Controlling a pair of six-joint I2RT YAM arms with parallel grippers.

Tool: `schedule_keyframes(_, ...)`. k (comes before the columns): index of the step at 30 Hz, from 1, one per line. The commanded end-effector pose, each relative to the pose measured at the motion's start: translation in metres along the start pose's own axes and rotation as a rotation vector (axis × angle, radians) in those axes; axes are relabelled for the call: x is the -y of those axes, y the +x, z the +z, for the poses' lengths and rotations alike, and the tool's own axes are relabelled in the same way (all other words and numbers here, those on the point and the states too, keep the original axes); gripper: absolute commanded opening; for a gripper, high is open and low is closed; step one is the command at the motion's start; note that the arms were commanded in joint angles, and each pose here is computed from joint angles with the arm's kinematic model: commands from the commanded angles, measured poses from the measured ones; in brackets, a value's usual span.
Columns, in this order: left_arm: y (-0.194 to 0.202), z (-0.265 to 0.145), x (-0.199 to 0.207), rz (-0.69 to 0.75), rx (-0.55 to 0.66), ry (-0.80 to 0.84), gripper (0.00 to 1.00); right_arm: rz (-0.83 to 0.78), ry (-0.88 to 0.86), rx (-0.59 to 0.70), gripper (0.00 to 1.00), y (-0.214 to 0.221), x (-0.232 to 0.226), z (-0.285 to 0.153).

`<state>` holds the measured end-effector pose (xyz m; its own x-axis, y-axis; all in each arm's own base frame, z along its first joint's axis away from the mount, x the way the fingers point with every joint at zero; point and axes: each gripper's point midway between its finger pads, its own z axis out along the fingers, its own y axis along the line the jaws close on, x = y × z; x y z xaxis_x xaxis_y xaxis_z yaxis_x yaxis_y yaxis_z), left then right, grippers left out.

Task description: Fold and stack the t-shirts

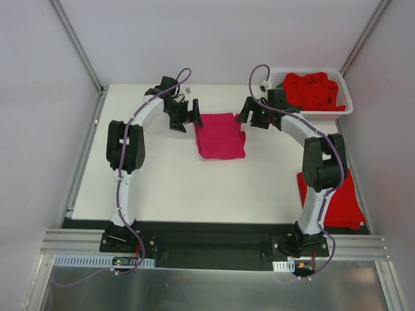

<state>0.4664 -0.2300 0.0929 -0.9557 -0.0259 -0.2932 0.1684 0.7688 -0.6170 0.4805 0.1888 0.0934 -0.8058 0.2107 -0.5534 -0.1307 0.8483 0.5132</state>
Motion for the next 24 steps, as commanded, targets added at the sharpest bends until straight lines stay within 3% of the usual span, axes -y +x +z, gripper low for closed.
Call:
schedule_keyframes(1,-0.003,-0.048,-0.002,0.036,0.100,-0.144,0.99,-0.153,-0.178,0.172,0.85,-0.037,-0.070,-0.034)
schedule_keyframes(8,0.014,-0.078,0.002,0.045,0.157,-0.232,0.99,-0.216,-0.224,0.061,0.80,-0.025,-0.108,-0.007)
schedule_keyframes(12,0.029,-0.100,0.013,0.052,0.181,-0.220,0.99,-0.342,-0.054,-0.032,0.79,-0.026,-0.105,0.009)
schedule_keyframes(14,0.034,-0.116,0.023,0.063,0.214,-0.206,0.99,-0.421,0.030,-0.142,0.79,-0.005,-0.096,0.021)
schedule_keyframes(15,0.043,-0.116,0.022,0.057,0.202,-0.202,0.99,-0.450,0.072,-0.099,0.79,-0.022,-0.101,0.017)
schedule_keyframes(24,0.082,-0.140,0.031,0.062,0.223,-0.173,0.99,-0.606,0.304,-0.225,0.80,0.025,-0.080,0.017)
